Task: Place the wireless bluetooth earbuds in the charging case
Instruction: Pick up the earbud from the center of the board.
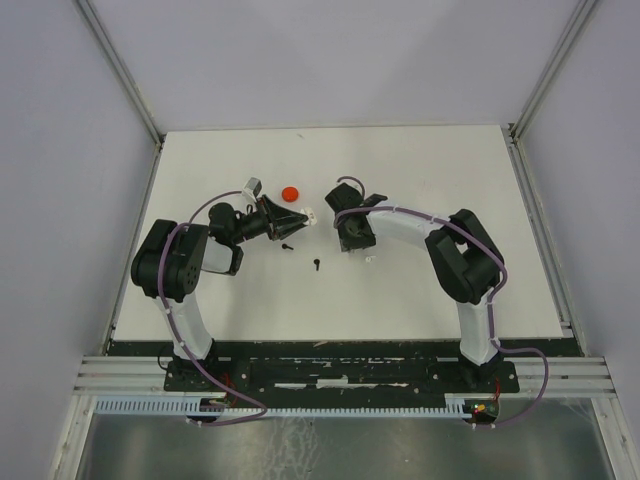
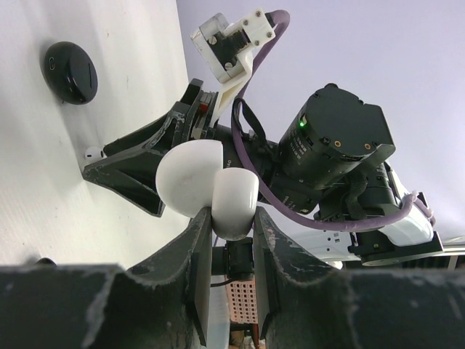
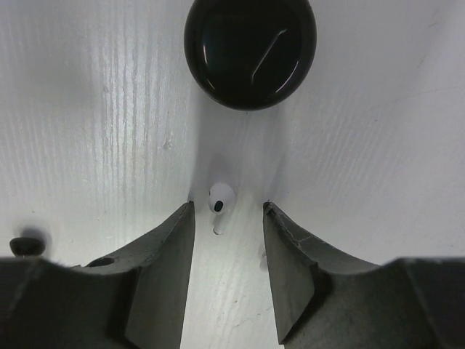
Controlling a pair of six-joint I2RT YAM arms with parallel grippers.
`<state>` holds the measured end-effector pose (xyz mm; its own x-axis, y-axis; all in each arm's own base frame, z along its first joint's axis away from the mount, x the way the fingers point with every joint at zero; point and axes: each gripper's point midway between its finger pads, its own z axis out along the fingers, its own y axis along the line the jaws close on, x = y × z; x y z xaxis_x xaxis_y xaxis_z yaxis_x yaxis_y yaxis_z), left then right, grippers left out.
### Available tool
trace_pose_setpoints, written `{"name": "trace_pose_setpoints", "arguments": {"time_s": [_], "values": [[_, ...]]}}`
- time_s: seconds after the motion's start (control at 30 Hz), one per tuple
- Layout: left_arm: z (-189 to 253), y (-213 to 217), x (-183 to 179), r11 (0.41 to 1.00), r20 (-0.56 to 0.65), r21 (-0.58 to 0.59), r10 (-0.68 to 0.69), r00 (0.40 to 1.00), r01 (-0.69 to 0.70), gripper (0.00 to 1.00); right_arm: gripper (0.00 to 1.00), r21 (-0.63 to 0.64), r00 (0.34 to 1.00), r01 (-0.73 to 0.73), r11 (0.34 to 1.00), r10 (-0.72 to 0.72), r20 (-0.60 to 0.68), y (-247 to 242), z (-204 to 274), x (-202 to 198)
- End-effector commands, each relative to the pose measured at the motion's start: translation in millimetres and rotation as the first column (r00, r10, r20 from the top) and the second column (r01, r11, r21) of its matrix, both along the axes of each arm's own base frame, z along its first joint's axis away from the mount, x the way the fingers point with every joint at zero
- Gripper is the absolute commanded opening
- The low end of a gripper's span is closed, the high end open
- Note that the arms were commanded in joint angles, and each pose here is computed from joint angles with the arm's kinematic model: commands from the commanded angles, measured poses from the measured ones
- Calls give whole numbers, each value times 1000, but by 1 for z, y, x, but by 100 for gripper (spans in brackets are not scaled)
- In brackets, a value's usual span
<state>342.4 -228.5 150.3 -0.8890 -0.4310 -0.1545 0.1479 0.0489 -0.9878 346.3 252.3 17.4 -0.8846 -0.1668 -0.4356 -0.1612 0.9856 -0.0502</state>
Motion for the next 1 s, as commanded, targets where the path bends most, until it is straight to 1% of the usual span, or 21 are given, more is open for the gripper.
{"name": "trace_pose_setpoints", "arguments": {"time_s": [0.0,0.27,0.53,0.97], "values": [[22,1,-5,1000,71,-22,-13,997,14,17,50,38,1000,14,999,-15,23,13,3,10],[22,1,-5,1000,73,-23,-14,997,15,17,43,42,999,44,998,-44,11,8,-2,12],[23,1,-5,1000,75,-24,-14,997,15,17,40,58,998,65,996,-65,-1,1,-5,15],[22,1,-4,1000,72,-23,-13,997,15,17,35,50,999,30,998,-28,-30,-4,-8,13]]}}
